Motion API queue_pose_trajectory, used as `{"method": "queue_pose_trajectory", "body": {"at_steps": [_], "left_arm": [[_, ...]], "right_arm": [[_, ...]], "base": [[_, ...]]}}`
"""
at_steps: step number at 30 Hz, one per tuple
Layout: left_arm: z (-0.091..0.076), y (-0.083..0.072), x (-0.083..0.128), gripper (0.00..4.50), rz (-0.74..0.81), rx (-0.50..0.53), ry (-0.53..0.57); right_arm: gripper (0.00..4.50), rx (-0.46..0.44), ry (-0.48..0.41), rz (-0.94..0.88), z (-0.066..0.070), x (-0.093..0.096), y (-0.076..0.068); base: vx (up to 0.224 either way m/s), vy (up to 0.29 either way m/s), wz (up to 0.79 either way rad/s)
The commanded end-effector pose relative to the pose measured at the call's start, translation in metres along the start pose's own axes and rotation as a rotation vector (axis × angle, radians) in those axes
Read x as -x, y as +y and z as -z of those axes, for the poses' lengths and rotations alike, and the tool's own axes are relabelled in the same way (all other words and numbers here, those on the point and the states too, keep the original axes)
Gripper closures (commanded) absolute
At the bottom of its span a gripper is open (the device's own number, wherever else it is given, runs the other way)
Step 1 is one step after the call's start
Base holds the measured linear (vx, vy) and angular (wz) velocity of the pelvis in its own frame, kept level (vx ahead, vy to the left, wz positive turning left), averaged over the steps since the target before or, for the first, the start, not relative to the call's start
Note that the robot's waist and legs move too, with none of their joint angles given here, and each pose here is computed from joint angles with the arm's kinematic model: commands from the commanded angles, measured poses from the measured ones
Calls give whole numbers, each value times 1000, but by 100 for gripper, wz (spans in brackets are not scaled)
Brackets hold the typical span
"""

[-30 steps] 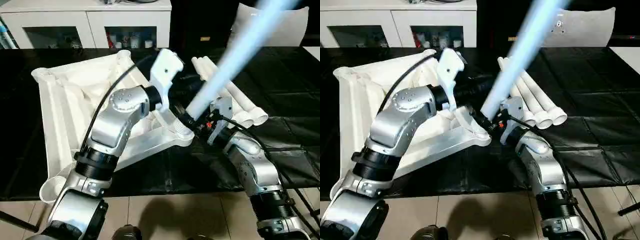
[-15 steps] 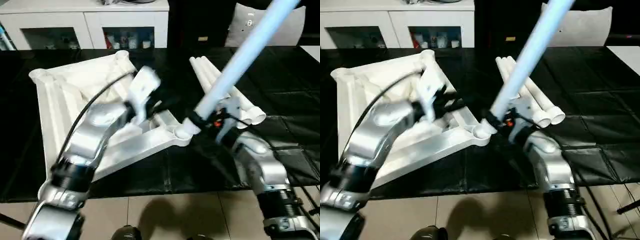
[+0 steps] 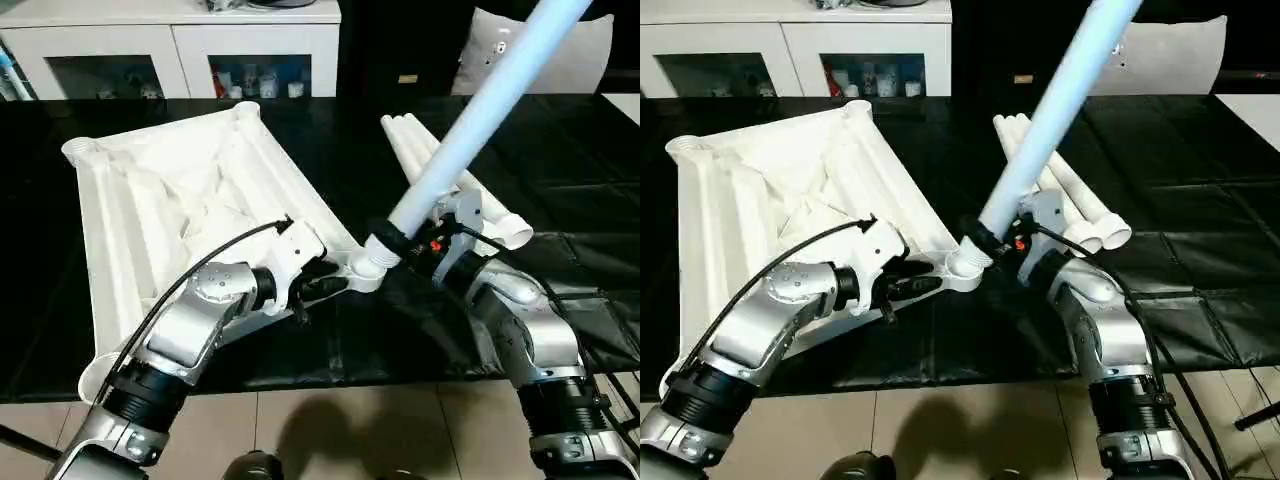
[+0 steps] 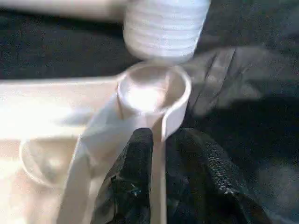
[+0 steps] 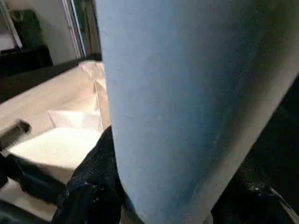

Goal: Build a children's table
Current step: Insert table leg to table base

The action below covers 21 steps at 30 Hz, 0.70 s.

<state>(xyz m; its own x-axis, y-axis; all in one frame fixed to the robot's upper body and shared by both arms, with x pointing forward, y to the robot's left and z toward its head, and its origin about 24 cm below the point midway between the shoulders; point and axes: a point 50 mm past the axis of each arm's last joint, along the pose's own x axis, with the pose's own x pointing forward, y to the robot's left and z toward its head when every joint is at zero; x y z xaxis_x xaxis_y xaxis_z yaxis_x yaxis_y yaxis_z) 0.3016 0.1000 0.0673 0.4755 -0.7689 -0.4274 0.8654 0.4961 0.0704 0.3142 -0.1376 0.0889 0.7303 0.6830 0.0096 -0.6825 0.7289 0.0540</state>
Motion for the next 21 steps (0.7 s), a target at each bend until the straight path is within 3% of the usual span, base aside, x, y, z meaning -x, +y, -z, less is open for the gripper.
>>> {"method": "queue_pose_trajectory", "body": {"at_steps": [1, 2, 10, 11, 21], "left_arm": [[3, 5, 0, 362, -23, -24, 25], [4, 6, 0, 365, -27, -29, 33], [17, 12, -1, 414, -44, -66, 118], [19, 12, 0, 440, -39, -76, 137], [18, 12, 2, 450, -2, -91, 127]], "right_arm": [[259, -26, 103, -50, 4, -1, 6], [259, -61, 142, -66, 7, 0, 7], [259, -33, 96, -72, 2, -1, 5], [259, -33, 97, -73, 2, 0, 5], [259, -14, 96, -87, -3, 0, 1]], "base": [[0, 0, 0], [0, 0, 0], [0, 0, 0], [0, 0, 0], [0, 0, 0]]}}
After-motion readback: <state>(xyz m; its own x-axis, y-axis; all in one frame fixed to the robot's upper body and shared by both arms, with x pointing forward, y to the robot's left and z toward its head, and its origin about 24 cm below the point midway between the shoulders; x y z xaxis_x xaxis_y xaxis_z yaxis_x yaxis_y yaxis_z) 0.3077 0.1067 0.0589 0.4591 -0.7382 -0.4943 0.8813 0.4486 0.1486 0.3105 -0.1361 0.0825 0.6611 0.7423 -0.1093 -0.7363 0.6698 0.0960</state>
